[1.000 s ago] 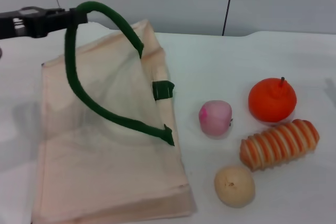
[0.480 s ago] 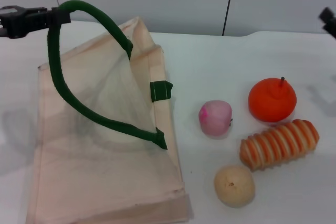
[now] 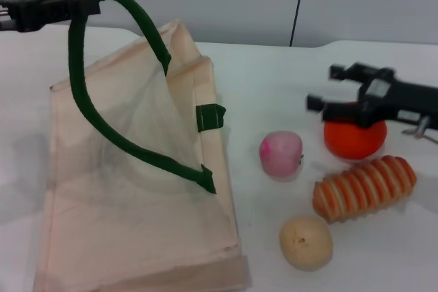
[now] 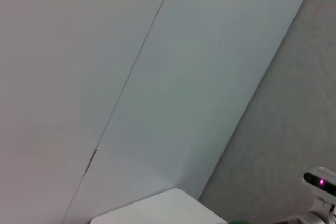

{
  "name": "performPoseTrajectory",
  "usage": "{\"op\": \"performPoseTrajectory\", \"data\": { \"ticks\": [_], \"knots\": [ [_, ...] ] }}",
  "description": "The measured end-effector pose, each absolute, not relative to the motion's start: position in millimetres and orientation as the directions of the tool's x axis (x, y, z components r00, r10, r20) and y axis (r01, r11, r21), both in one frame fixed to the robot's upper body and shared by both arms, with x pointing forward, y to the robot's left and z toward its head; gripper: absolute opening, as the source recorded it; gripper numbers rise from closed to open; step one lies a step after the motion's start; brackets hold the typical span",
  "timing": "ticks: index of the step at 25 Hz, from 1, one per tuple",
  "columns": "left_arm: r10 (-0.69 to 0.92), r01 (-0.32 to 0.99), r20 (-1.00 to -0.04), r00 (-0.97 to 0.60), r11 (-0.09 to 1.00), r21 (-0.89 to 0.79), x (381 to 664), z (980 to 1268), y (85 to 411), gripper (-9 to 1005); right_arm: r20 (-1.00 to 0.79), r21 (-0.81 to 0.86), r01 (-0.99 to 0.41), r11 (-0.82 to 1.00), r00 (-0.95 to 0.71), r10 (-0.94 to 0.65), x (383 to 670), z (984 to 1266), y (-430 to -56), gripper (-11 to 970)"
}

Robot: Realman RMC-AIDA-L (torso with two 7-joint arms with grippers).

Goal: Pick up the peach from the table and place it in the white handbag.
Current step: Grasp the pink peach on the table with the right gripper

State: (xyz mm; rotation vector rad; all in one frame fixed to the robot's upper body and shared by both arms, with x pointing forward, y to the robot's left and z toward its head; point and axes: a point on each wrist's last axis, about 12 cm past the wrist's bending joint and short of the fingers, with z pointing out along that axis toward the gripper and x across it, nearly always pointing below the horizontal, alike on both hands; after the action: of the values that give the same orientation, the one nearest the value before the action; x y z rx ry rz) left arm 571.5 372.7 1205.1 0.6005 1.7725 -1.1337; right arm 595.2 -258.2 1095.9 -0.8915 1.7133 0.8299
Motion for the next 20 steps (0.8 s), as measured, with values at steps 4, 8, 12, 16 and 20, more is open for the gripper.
{"op": "performPoseTrajectory", "data": {
  "ticks": [4, 8, 12, 16, 20],
  "knots": [
    [-0.068, 0.777, -0.886, -0.458, 0.453, -0.437, 573.4, 1207.0, 371.2, 143, -0.934, 0.117, -0.915, 0.385, -0.234, -0.271, 594.1, 1095.5, -238.0, 892],
    [-0.067, 0.780, -0.887, -0.457, 0.450, -0.435, 574.6, 1207.9, 370.1, 143, -0.896, 0.120, -0.929, 0.349, -0.253, -0.366, 598.4, 1091.9, -223.9, 891],
    [-0.068, 0.781, -0.888, -0.455, 0.449, -0.435, 575.1, 1208.3, 369.6, 143, -0.873, 0.105, -0.937, 0.334, -0.247, -0.420, 603.2, 1088.8, -211.9, 891],
    [-0.072, 0.781, -0.887, -0.455, 0.447, -0.437, 575.7, 1209.0, 369.0, 143, -0.861, 0.092, -0.936, 0.341, -0.247, -0.445, 606.7, 1087.2, -207.9, 891],
    [-0.073, 0.781, -0.887, -0.455, 0.445, -0.438, 576.3, 1209.6, 368.4, 144, -0.826, 0.065, -0.926, 0.372, -0.259, -0.501, 612.7, 1080.6, -203.5, 891]
  ]
}}
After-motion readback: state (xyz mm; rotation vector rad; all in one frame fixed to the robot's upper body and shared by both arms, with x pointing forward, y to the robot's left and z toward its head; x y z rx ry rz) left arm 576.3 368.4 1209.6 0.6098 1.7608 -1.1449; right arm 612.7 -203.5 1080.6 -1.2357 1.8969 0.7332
